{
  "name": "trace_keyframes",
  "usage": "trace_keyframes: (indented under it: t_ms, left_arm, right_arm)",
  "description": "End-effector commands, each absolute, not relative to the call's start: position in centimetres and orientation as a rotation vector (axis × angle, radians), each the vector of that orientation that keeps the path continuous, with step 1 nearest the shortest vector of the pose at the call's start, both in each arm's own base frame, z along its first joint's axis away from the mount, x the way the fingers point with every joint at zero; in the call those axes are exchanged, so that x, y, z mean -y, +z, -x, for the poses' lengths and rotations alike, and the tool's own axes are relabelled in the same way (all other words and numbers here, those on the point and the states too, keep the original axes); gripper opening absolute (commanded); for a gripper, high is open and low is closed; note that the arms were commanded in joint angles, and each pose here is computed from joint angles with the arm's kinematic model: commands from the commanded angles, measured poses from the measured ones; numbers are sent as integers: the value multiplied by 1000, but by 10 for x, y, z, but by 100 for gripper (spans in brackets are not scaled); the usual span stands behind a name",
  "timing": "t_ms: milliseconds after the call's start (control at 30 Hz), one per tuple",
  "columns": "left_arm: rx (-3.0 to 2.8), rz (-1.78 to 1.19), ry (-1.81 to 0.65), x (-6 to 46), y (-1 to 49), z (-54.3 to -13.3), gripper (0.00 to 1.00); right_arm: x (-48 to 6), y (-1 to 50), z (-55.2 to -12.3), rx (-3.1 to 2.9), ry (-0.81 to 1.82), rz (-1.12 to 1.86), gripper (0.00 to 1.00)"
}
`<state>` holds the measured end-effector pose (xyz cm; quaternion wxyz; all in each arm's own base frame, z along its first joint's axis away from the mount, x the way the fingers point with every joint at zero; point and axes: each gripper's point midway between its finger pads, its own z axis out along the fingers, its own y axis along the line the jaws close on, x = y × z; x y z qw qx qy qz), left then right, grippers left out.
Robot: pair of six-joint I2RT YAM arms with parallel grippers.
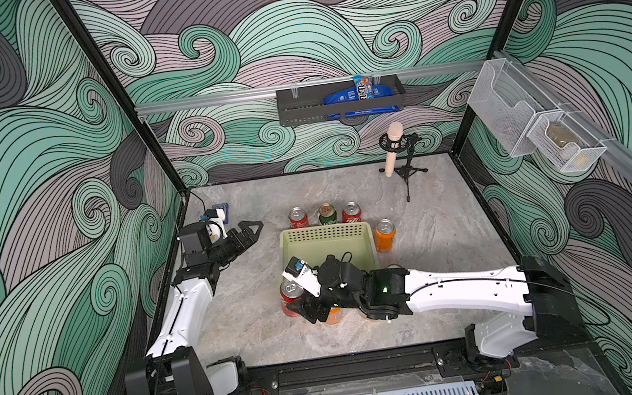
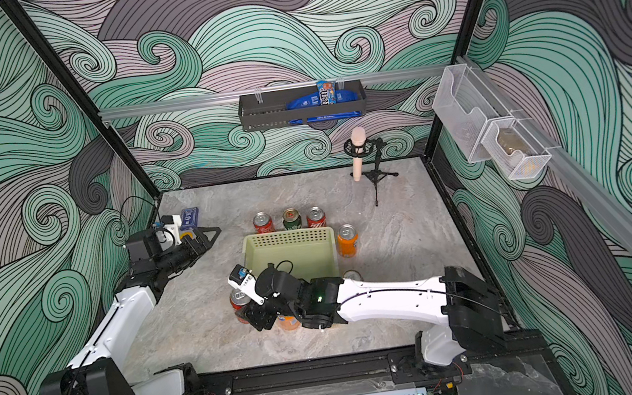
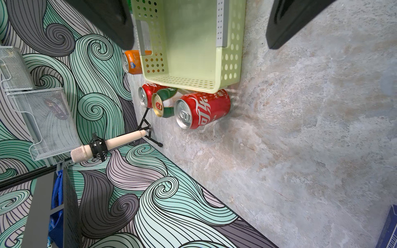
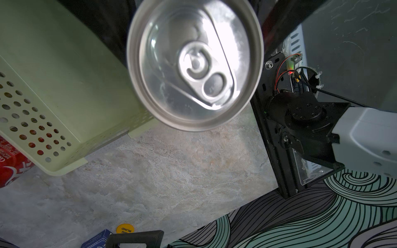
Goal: Take out the drinks from the basket
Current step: Place the drink at the center of the board.
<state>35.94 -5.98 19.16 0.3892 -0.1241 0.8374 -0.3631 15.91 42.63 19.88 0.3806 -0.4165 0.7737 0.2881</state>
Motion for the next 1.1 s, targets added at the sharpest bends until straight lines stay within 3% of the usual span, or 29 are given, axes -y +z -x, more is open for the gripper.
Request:
trace_keyframes:
  t_ms: [0,533,1067]
  left_arm:
    - [-2102,271,-904,61,207,-361,99]
    - [-2096,268,-903,62,209,-361,99]
    - [-2091,264,-907,63,211,-359,99]
  right_arm:
    - [-446,217,-161,-1881,783,1026,56]
    - [-463,146,-158,-1986,694,1114,56]
    - [-467,112,-156,-2031,627,1160,56]
